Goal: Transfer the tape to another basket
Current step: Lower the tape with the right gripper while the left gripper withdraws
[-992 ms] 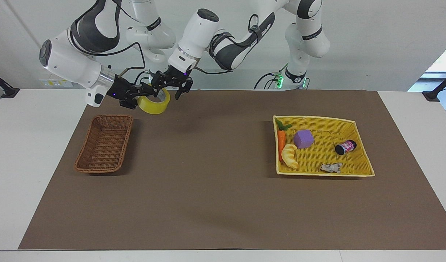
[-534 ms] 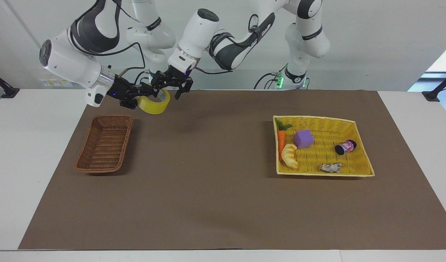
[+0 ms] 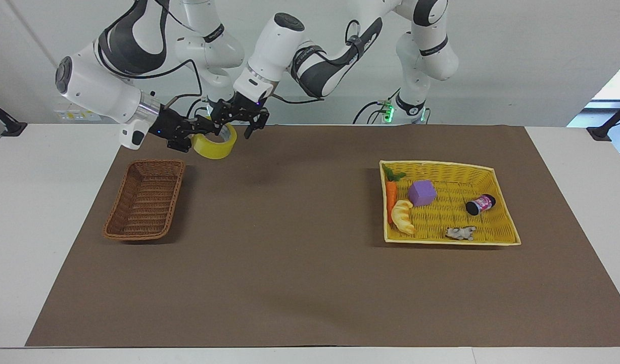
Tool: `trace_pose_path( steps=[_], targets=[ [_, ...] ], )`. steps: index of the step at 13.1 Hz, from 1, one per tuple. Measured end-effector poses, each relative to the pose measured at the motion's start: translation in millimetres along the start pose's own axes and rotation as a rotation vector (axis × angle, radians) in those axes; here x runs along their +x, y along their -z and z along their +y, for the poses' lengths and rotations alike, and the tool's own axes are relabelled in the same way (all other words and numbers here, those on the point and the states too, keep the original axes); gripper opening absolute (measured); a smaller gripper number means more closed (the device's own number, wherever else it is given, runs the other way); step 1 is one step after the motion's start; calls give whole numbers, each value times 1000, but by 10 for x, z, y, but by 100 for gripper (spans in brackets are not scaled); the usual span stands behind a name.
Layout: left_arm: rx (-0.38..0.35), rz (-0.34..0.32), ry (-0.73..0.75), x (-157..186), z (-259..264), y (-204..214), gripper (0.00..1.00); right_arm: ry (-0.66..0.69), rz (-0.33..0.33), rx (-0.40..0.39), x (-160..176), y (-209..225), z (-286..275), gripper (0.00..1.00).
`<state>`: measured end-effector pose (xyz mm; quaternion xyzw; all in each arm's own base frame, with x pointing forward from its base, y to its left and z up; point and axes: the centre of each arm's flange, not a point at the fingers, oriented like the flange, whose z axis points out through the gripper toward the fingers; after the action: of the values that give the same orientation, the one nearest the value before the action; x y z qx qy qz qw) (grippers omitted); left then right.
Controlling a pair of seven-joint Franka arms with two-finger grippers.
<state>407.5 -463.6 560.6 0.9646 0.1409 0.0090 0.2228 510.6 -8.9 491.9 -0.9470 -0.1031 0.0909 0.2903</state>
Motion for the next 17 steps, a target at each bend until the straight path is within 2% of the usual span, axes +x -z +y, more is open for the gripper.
trace_pose_path(
  steps=[4, 6, 10, 11, 13, 17],
  targets=[
    [24, -19, -28, -114, -53, -123, 100, -1, 5, -6, 4, 9, 13, 0],
    [52, -27, -44, 19, -148, -129, 100, -18, 46, -65, 17, 103, 165, 0],
    [151, -60, -77, 872, -778, 87, 100, -11, 88, -311, 11, 339, 700, 0],
    [168, -70, -87, 1101, -981, 190, 100, -20, 97, -351, 33, 354, 842, 0],
    [182, -75, -97, 1490, -1355, 388, 100, -41, 119, -380, 63, 347, 1242, 0],
    [201, -80, -170, 2047, -2043, 806, 100, -91, 120, -380, 45, 204, 1932, 0]
  ],
)
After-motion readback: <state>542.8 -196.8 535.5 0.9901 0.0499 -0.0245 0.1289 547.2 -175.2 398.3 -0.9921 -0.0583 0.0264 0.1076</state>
